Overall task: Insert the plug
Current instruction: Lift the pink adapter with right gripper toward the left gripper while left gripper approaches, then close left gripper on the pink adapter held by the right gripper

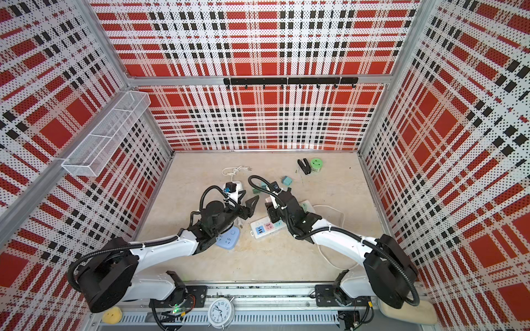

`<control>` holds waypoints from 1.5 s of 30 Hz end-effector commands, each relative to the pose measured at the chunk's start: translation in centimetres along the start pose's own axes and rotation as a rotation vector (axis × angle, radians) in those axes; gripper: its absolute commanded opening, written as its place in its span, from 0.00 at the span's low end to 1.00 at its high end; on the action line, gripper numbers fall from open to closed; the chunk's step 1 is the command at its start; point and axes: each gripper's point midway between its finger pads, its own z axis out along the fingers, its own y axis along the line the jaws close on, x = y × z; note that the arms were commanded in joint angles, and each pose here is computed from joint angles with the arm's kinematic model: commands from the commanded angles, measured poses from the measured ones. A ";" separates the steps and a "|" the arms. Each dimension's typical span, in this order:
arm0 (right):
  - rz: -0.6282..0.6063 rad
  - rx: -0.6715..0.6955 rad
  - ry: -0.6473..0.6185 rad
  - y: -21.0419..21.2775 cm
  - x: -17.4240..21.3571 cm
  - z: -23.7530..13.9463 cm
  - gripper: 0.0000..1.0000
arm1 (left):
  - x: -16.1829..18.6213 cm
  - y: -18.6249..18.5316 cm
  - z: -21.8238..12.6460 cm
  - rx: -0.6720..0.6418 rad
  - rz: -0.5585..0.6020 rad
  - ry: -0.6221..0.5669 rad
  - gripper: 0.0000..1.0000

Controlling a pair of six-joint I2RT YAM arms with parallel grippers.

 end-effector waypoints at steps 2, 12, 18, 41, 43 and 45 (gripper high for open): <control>-0.043 -0.010 -0.372 -0.2 -5.8 -2.8 0.12 | -3.2 -3.0 -1.9 0.170 0.005 -0.129 0.70; -0.155 -0.102 -0.653 1.4 -6.7 -7.3 0.07 | -3.0 -8.4 -1.8 0.464 0.022 -0.105 0.65; -0.180 -0.102 -0.676 1.6 -6.3 -7.2 0.05 | -2.2 -9.5 -1.0 0.510 0.018 -0.056 0.65; -0.440 -0.048 -0.833 2.7 -6.2 -8.6 0.00 | -0.5 -11.1 0.3 0.516 0.165 0.105 0.62; -0.468 -0.037 -0.814 2.7 -6.1 -8.3 0.00 | -0.3 -11.3 0.4 0.521 0.170 0.120 0.60; -0.480 -0.021 -0.794 2.5 -6.1 -8.1 0.00 | -0.3 -11.6 0.4 0.535 0.177 0.127 0.58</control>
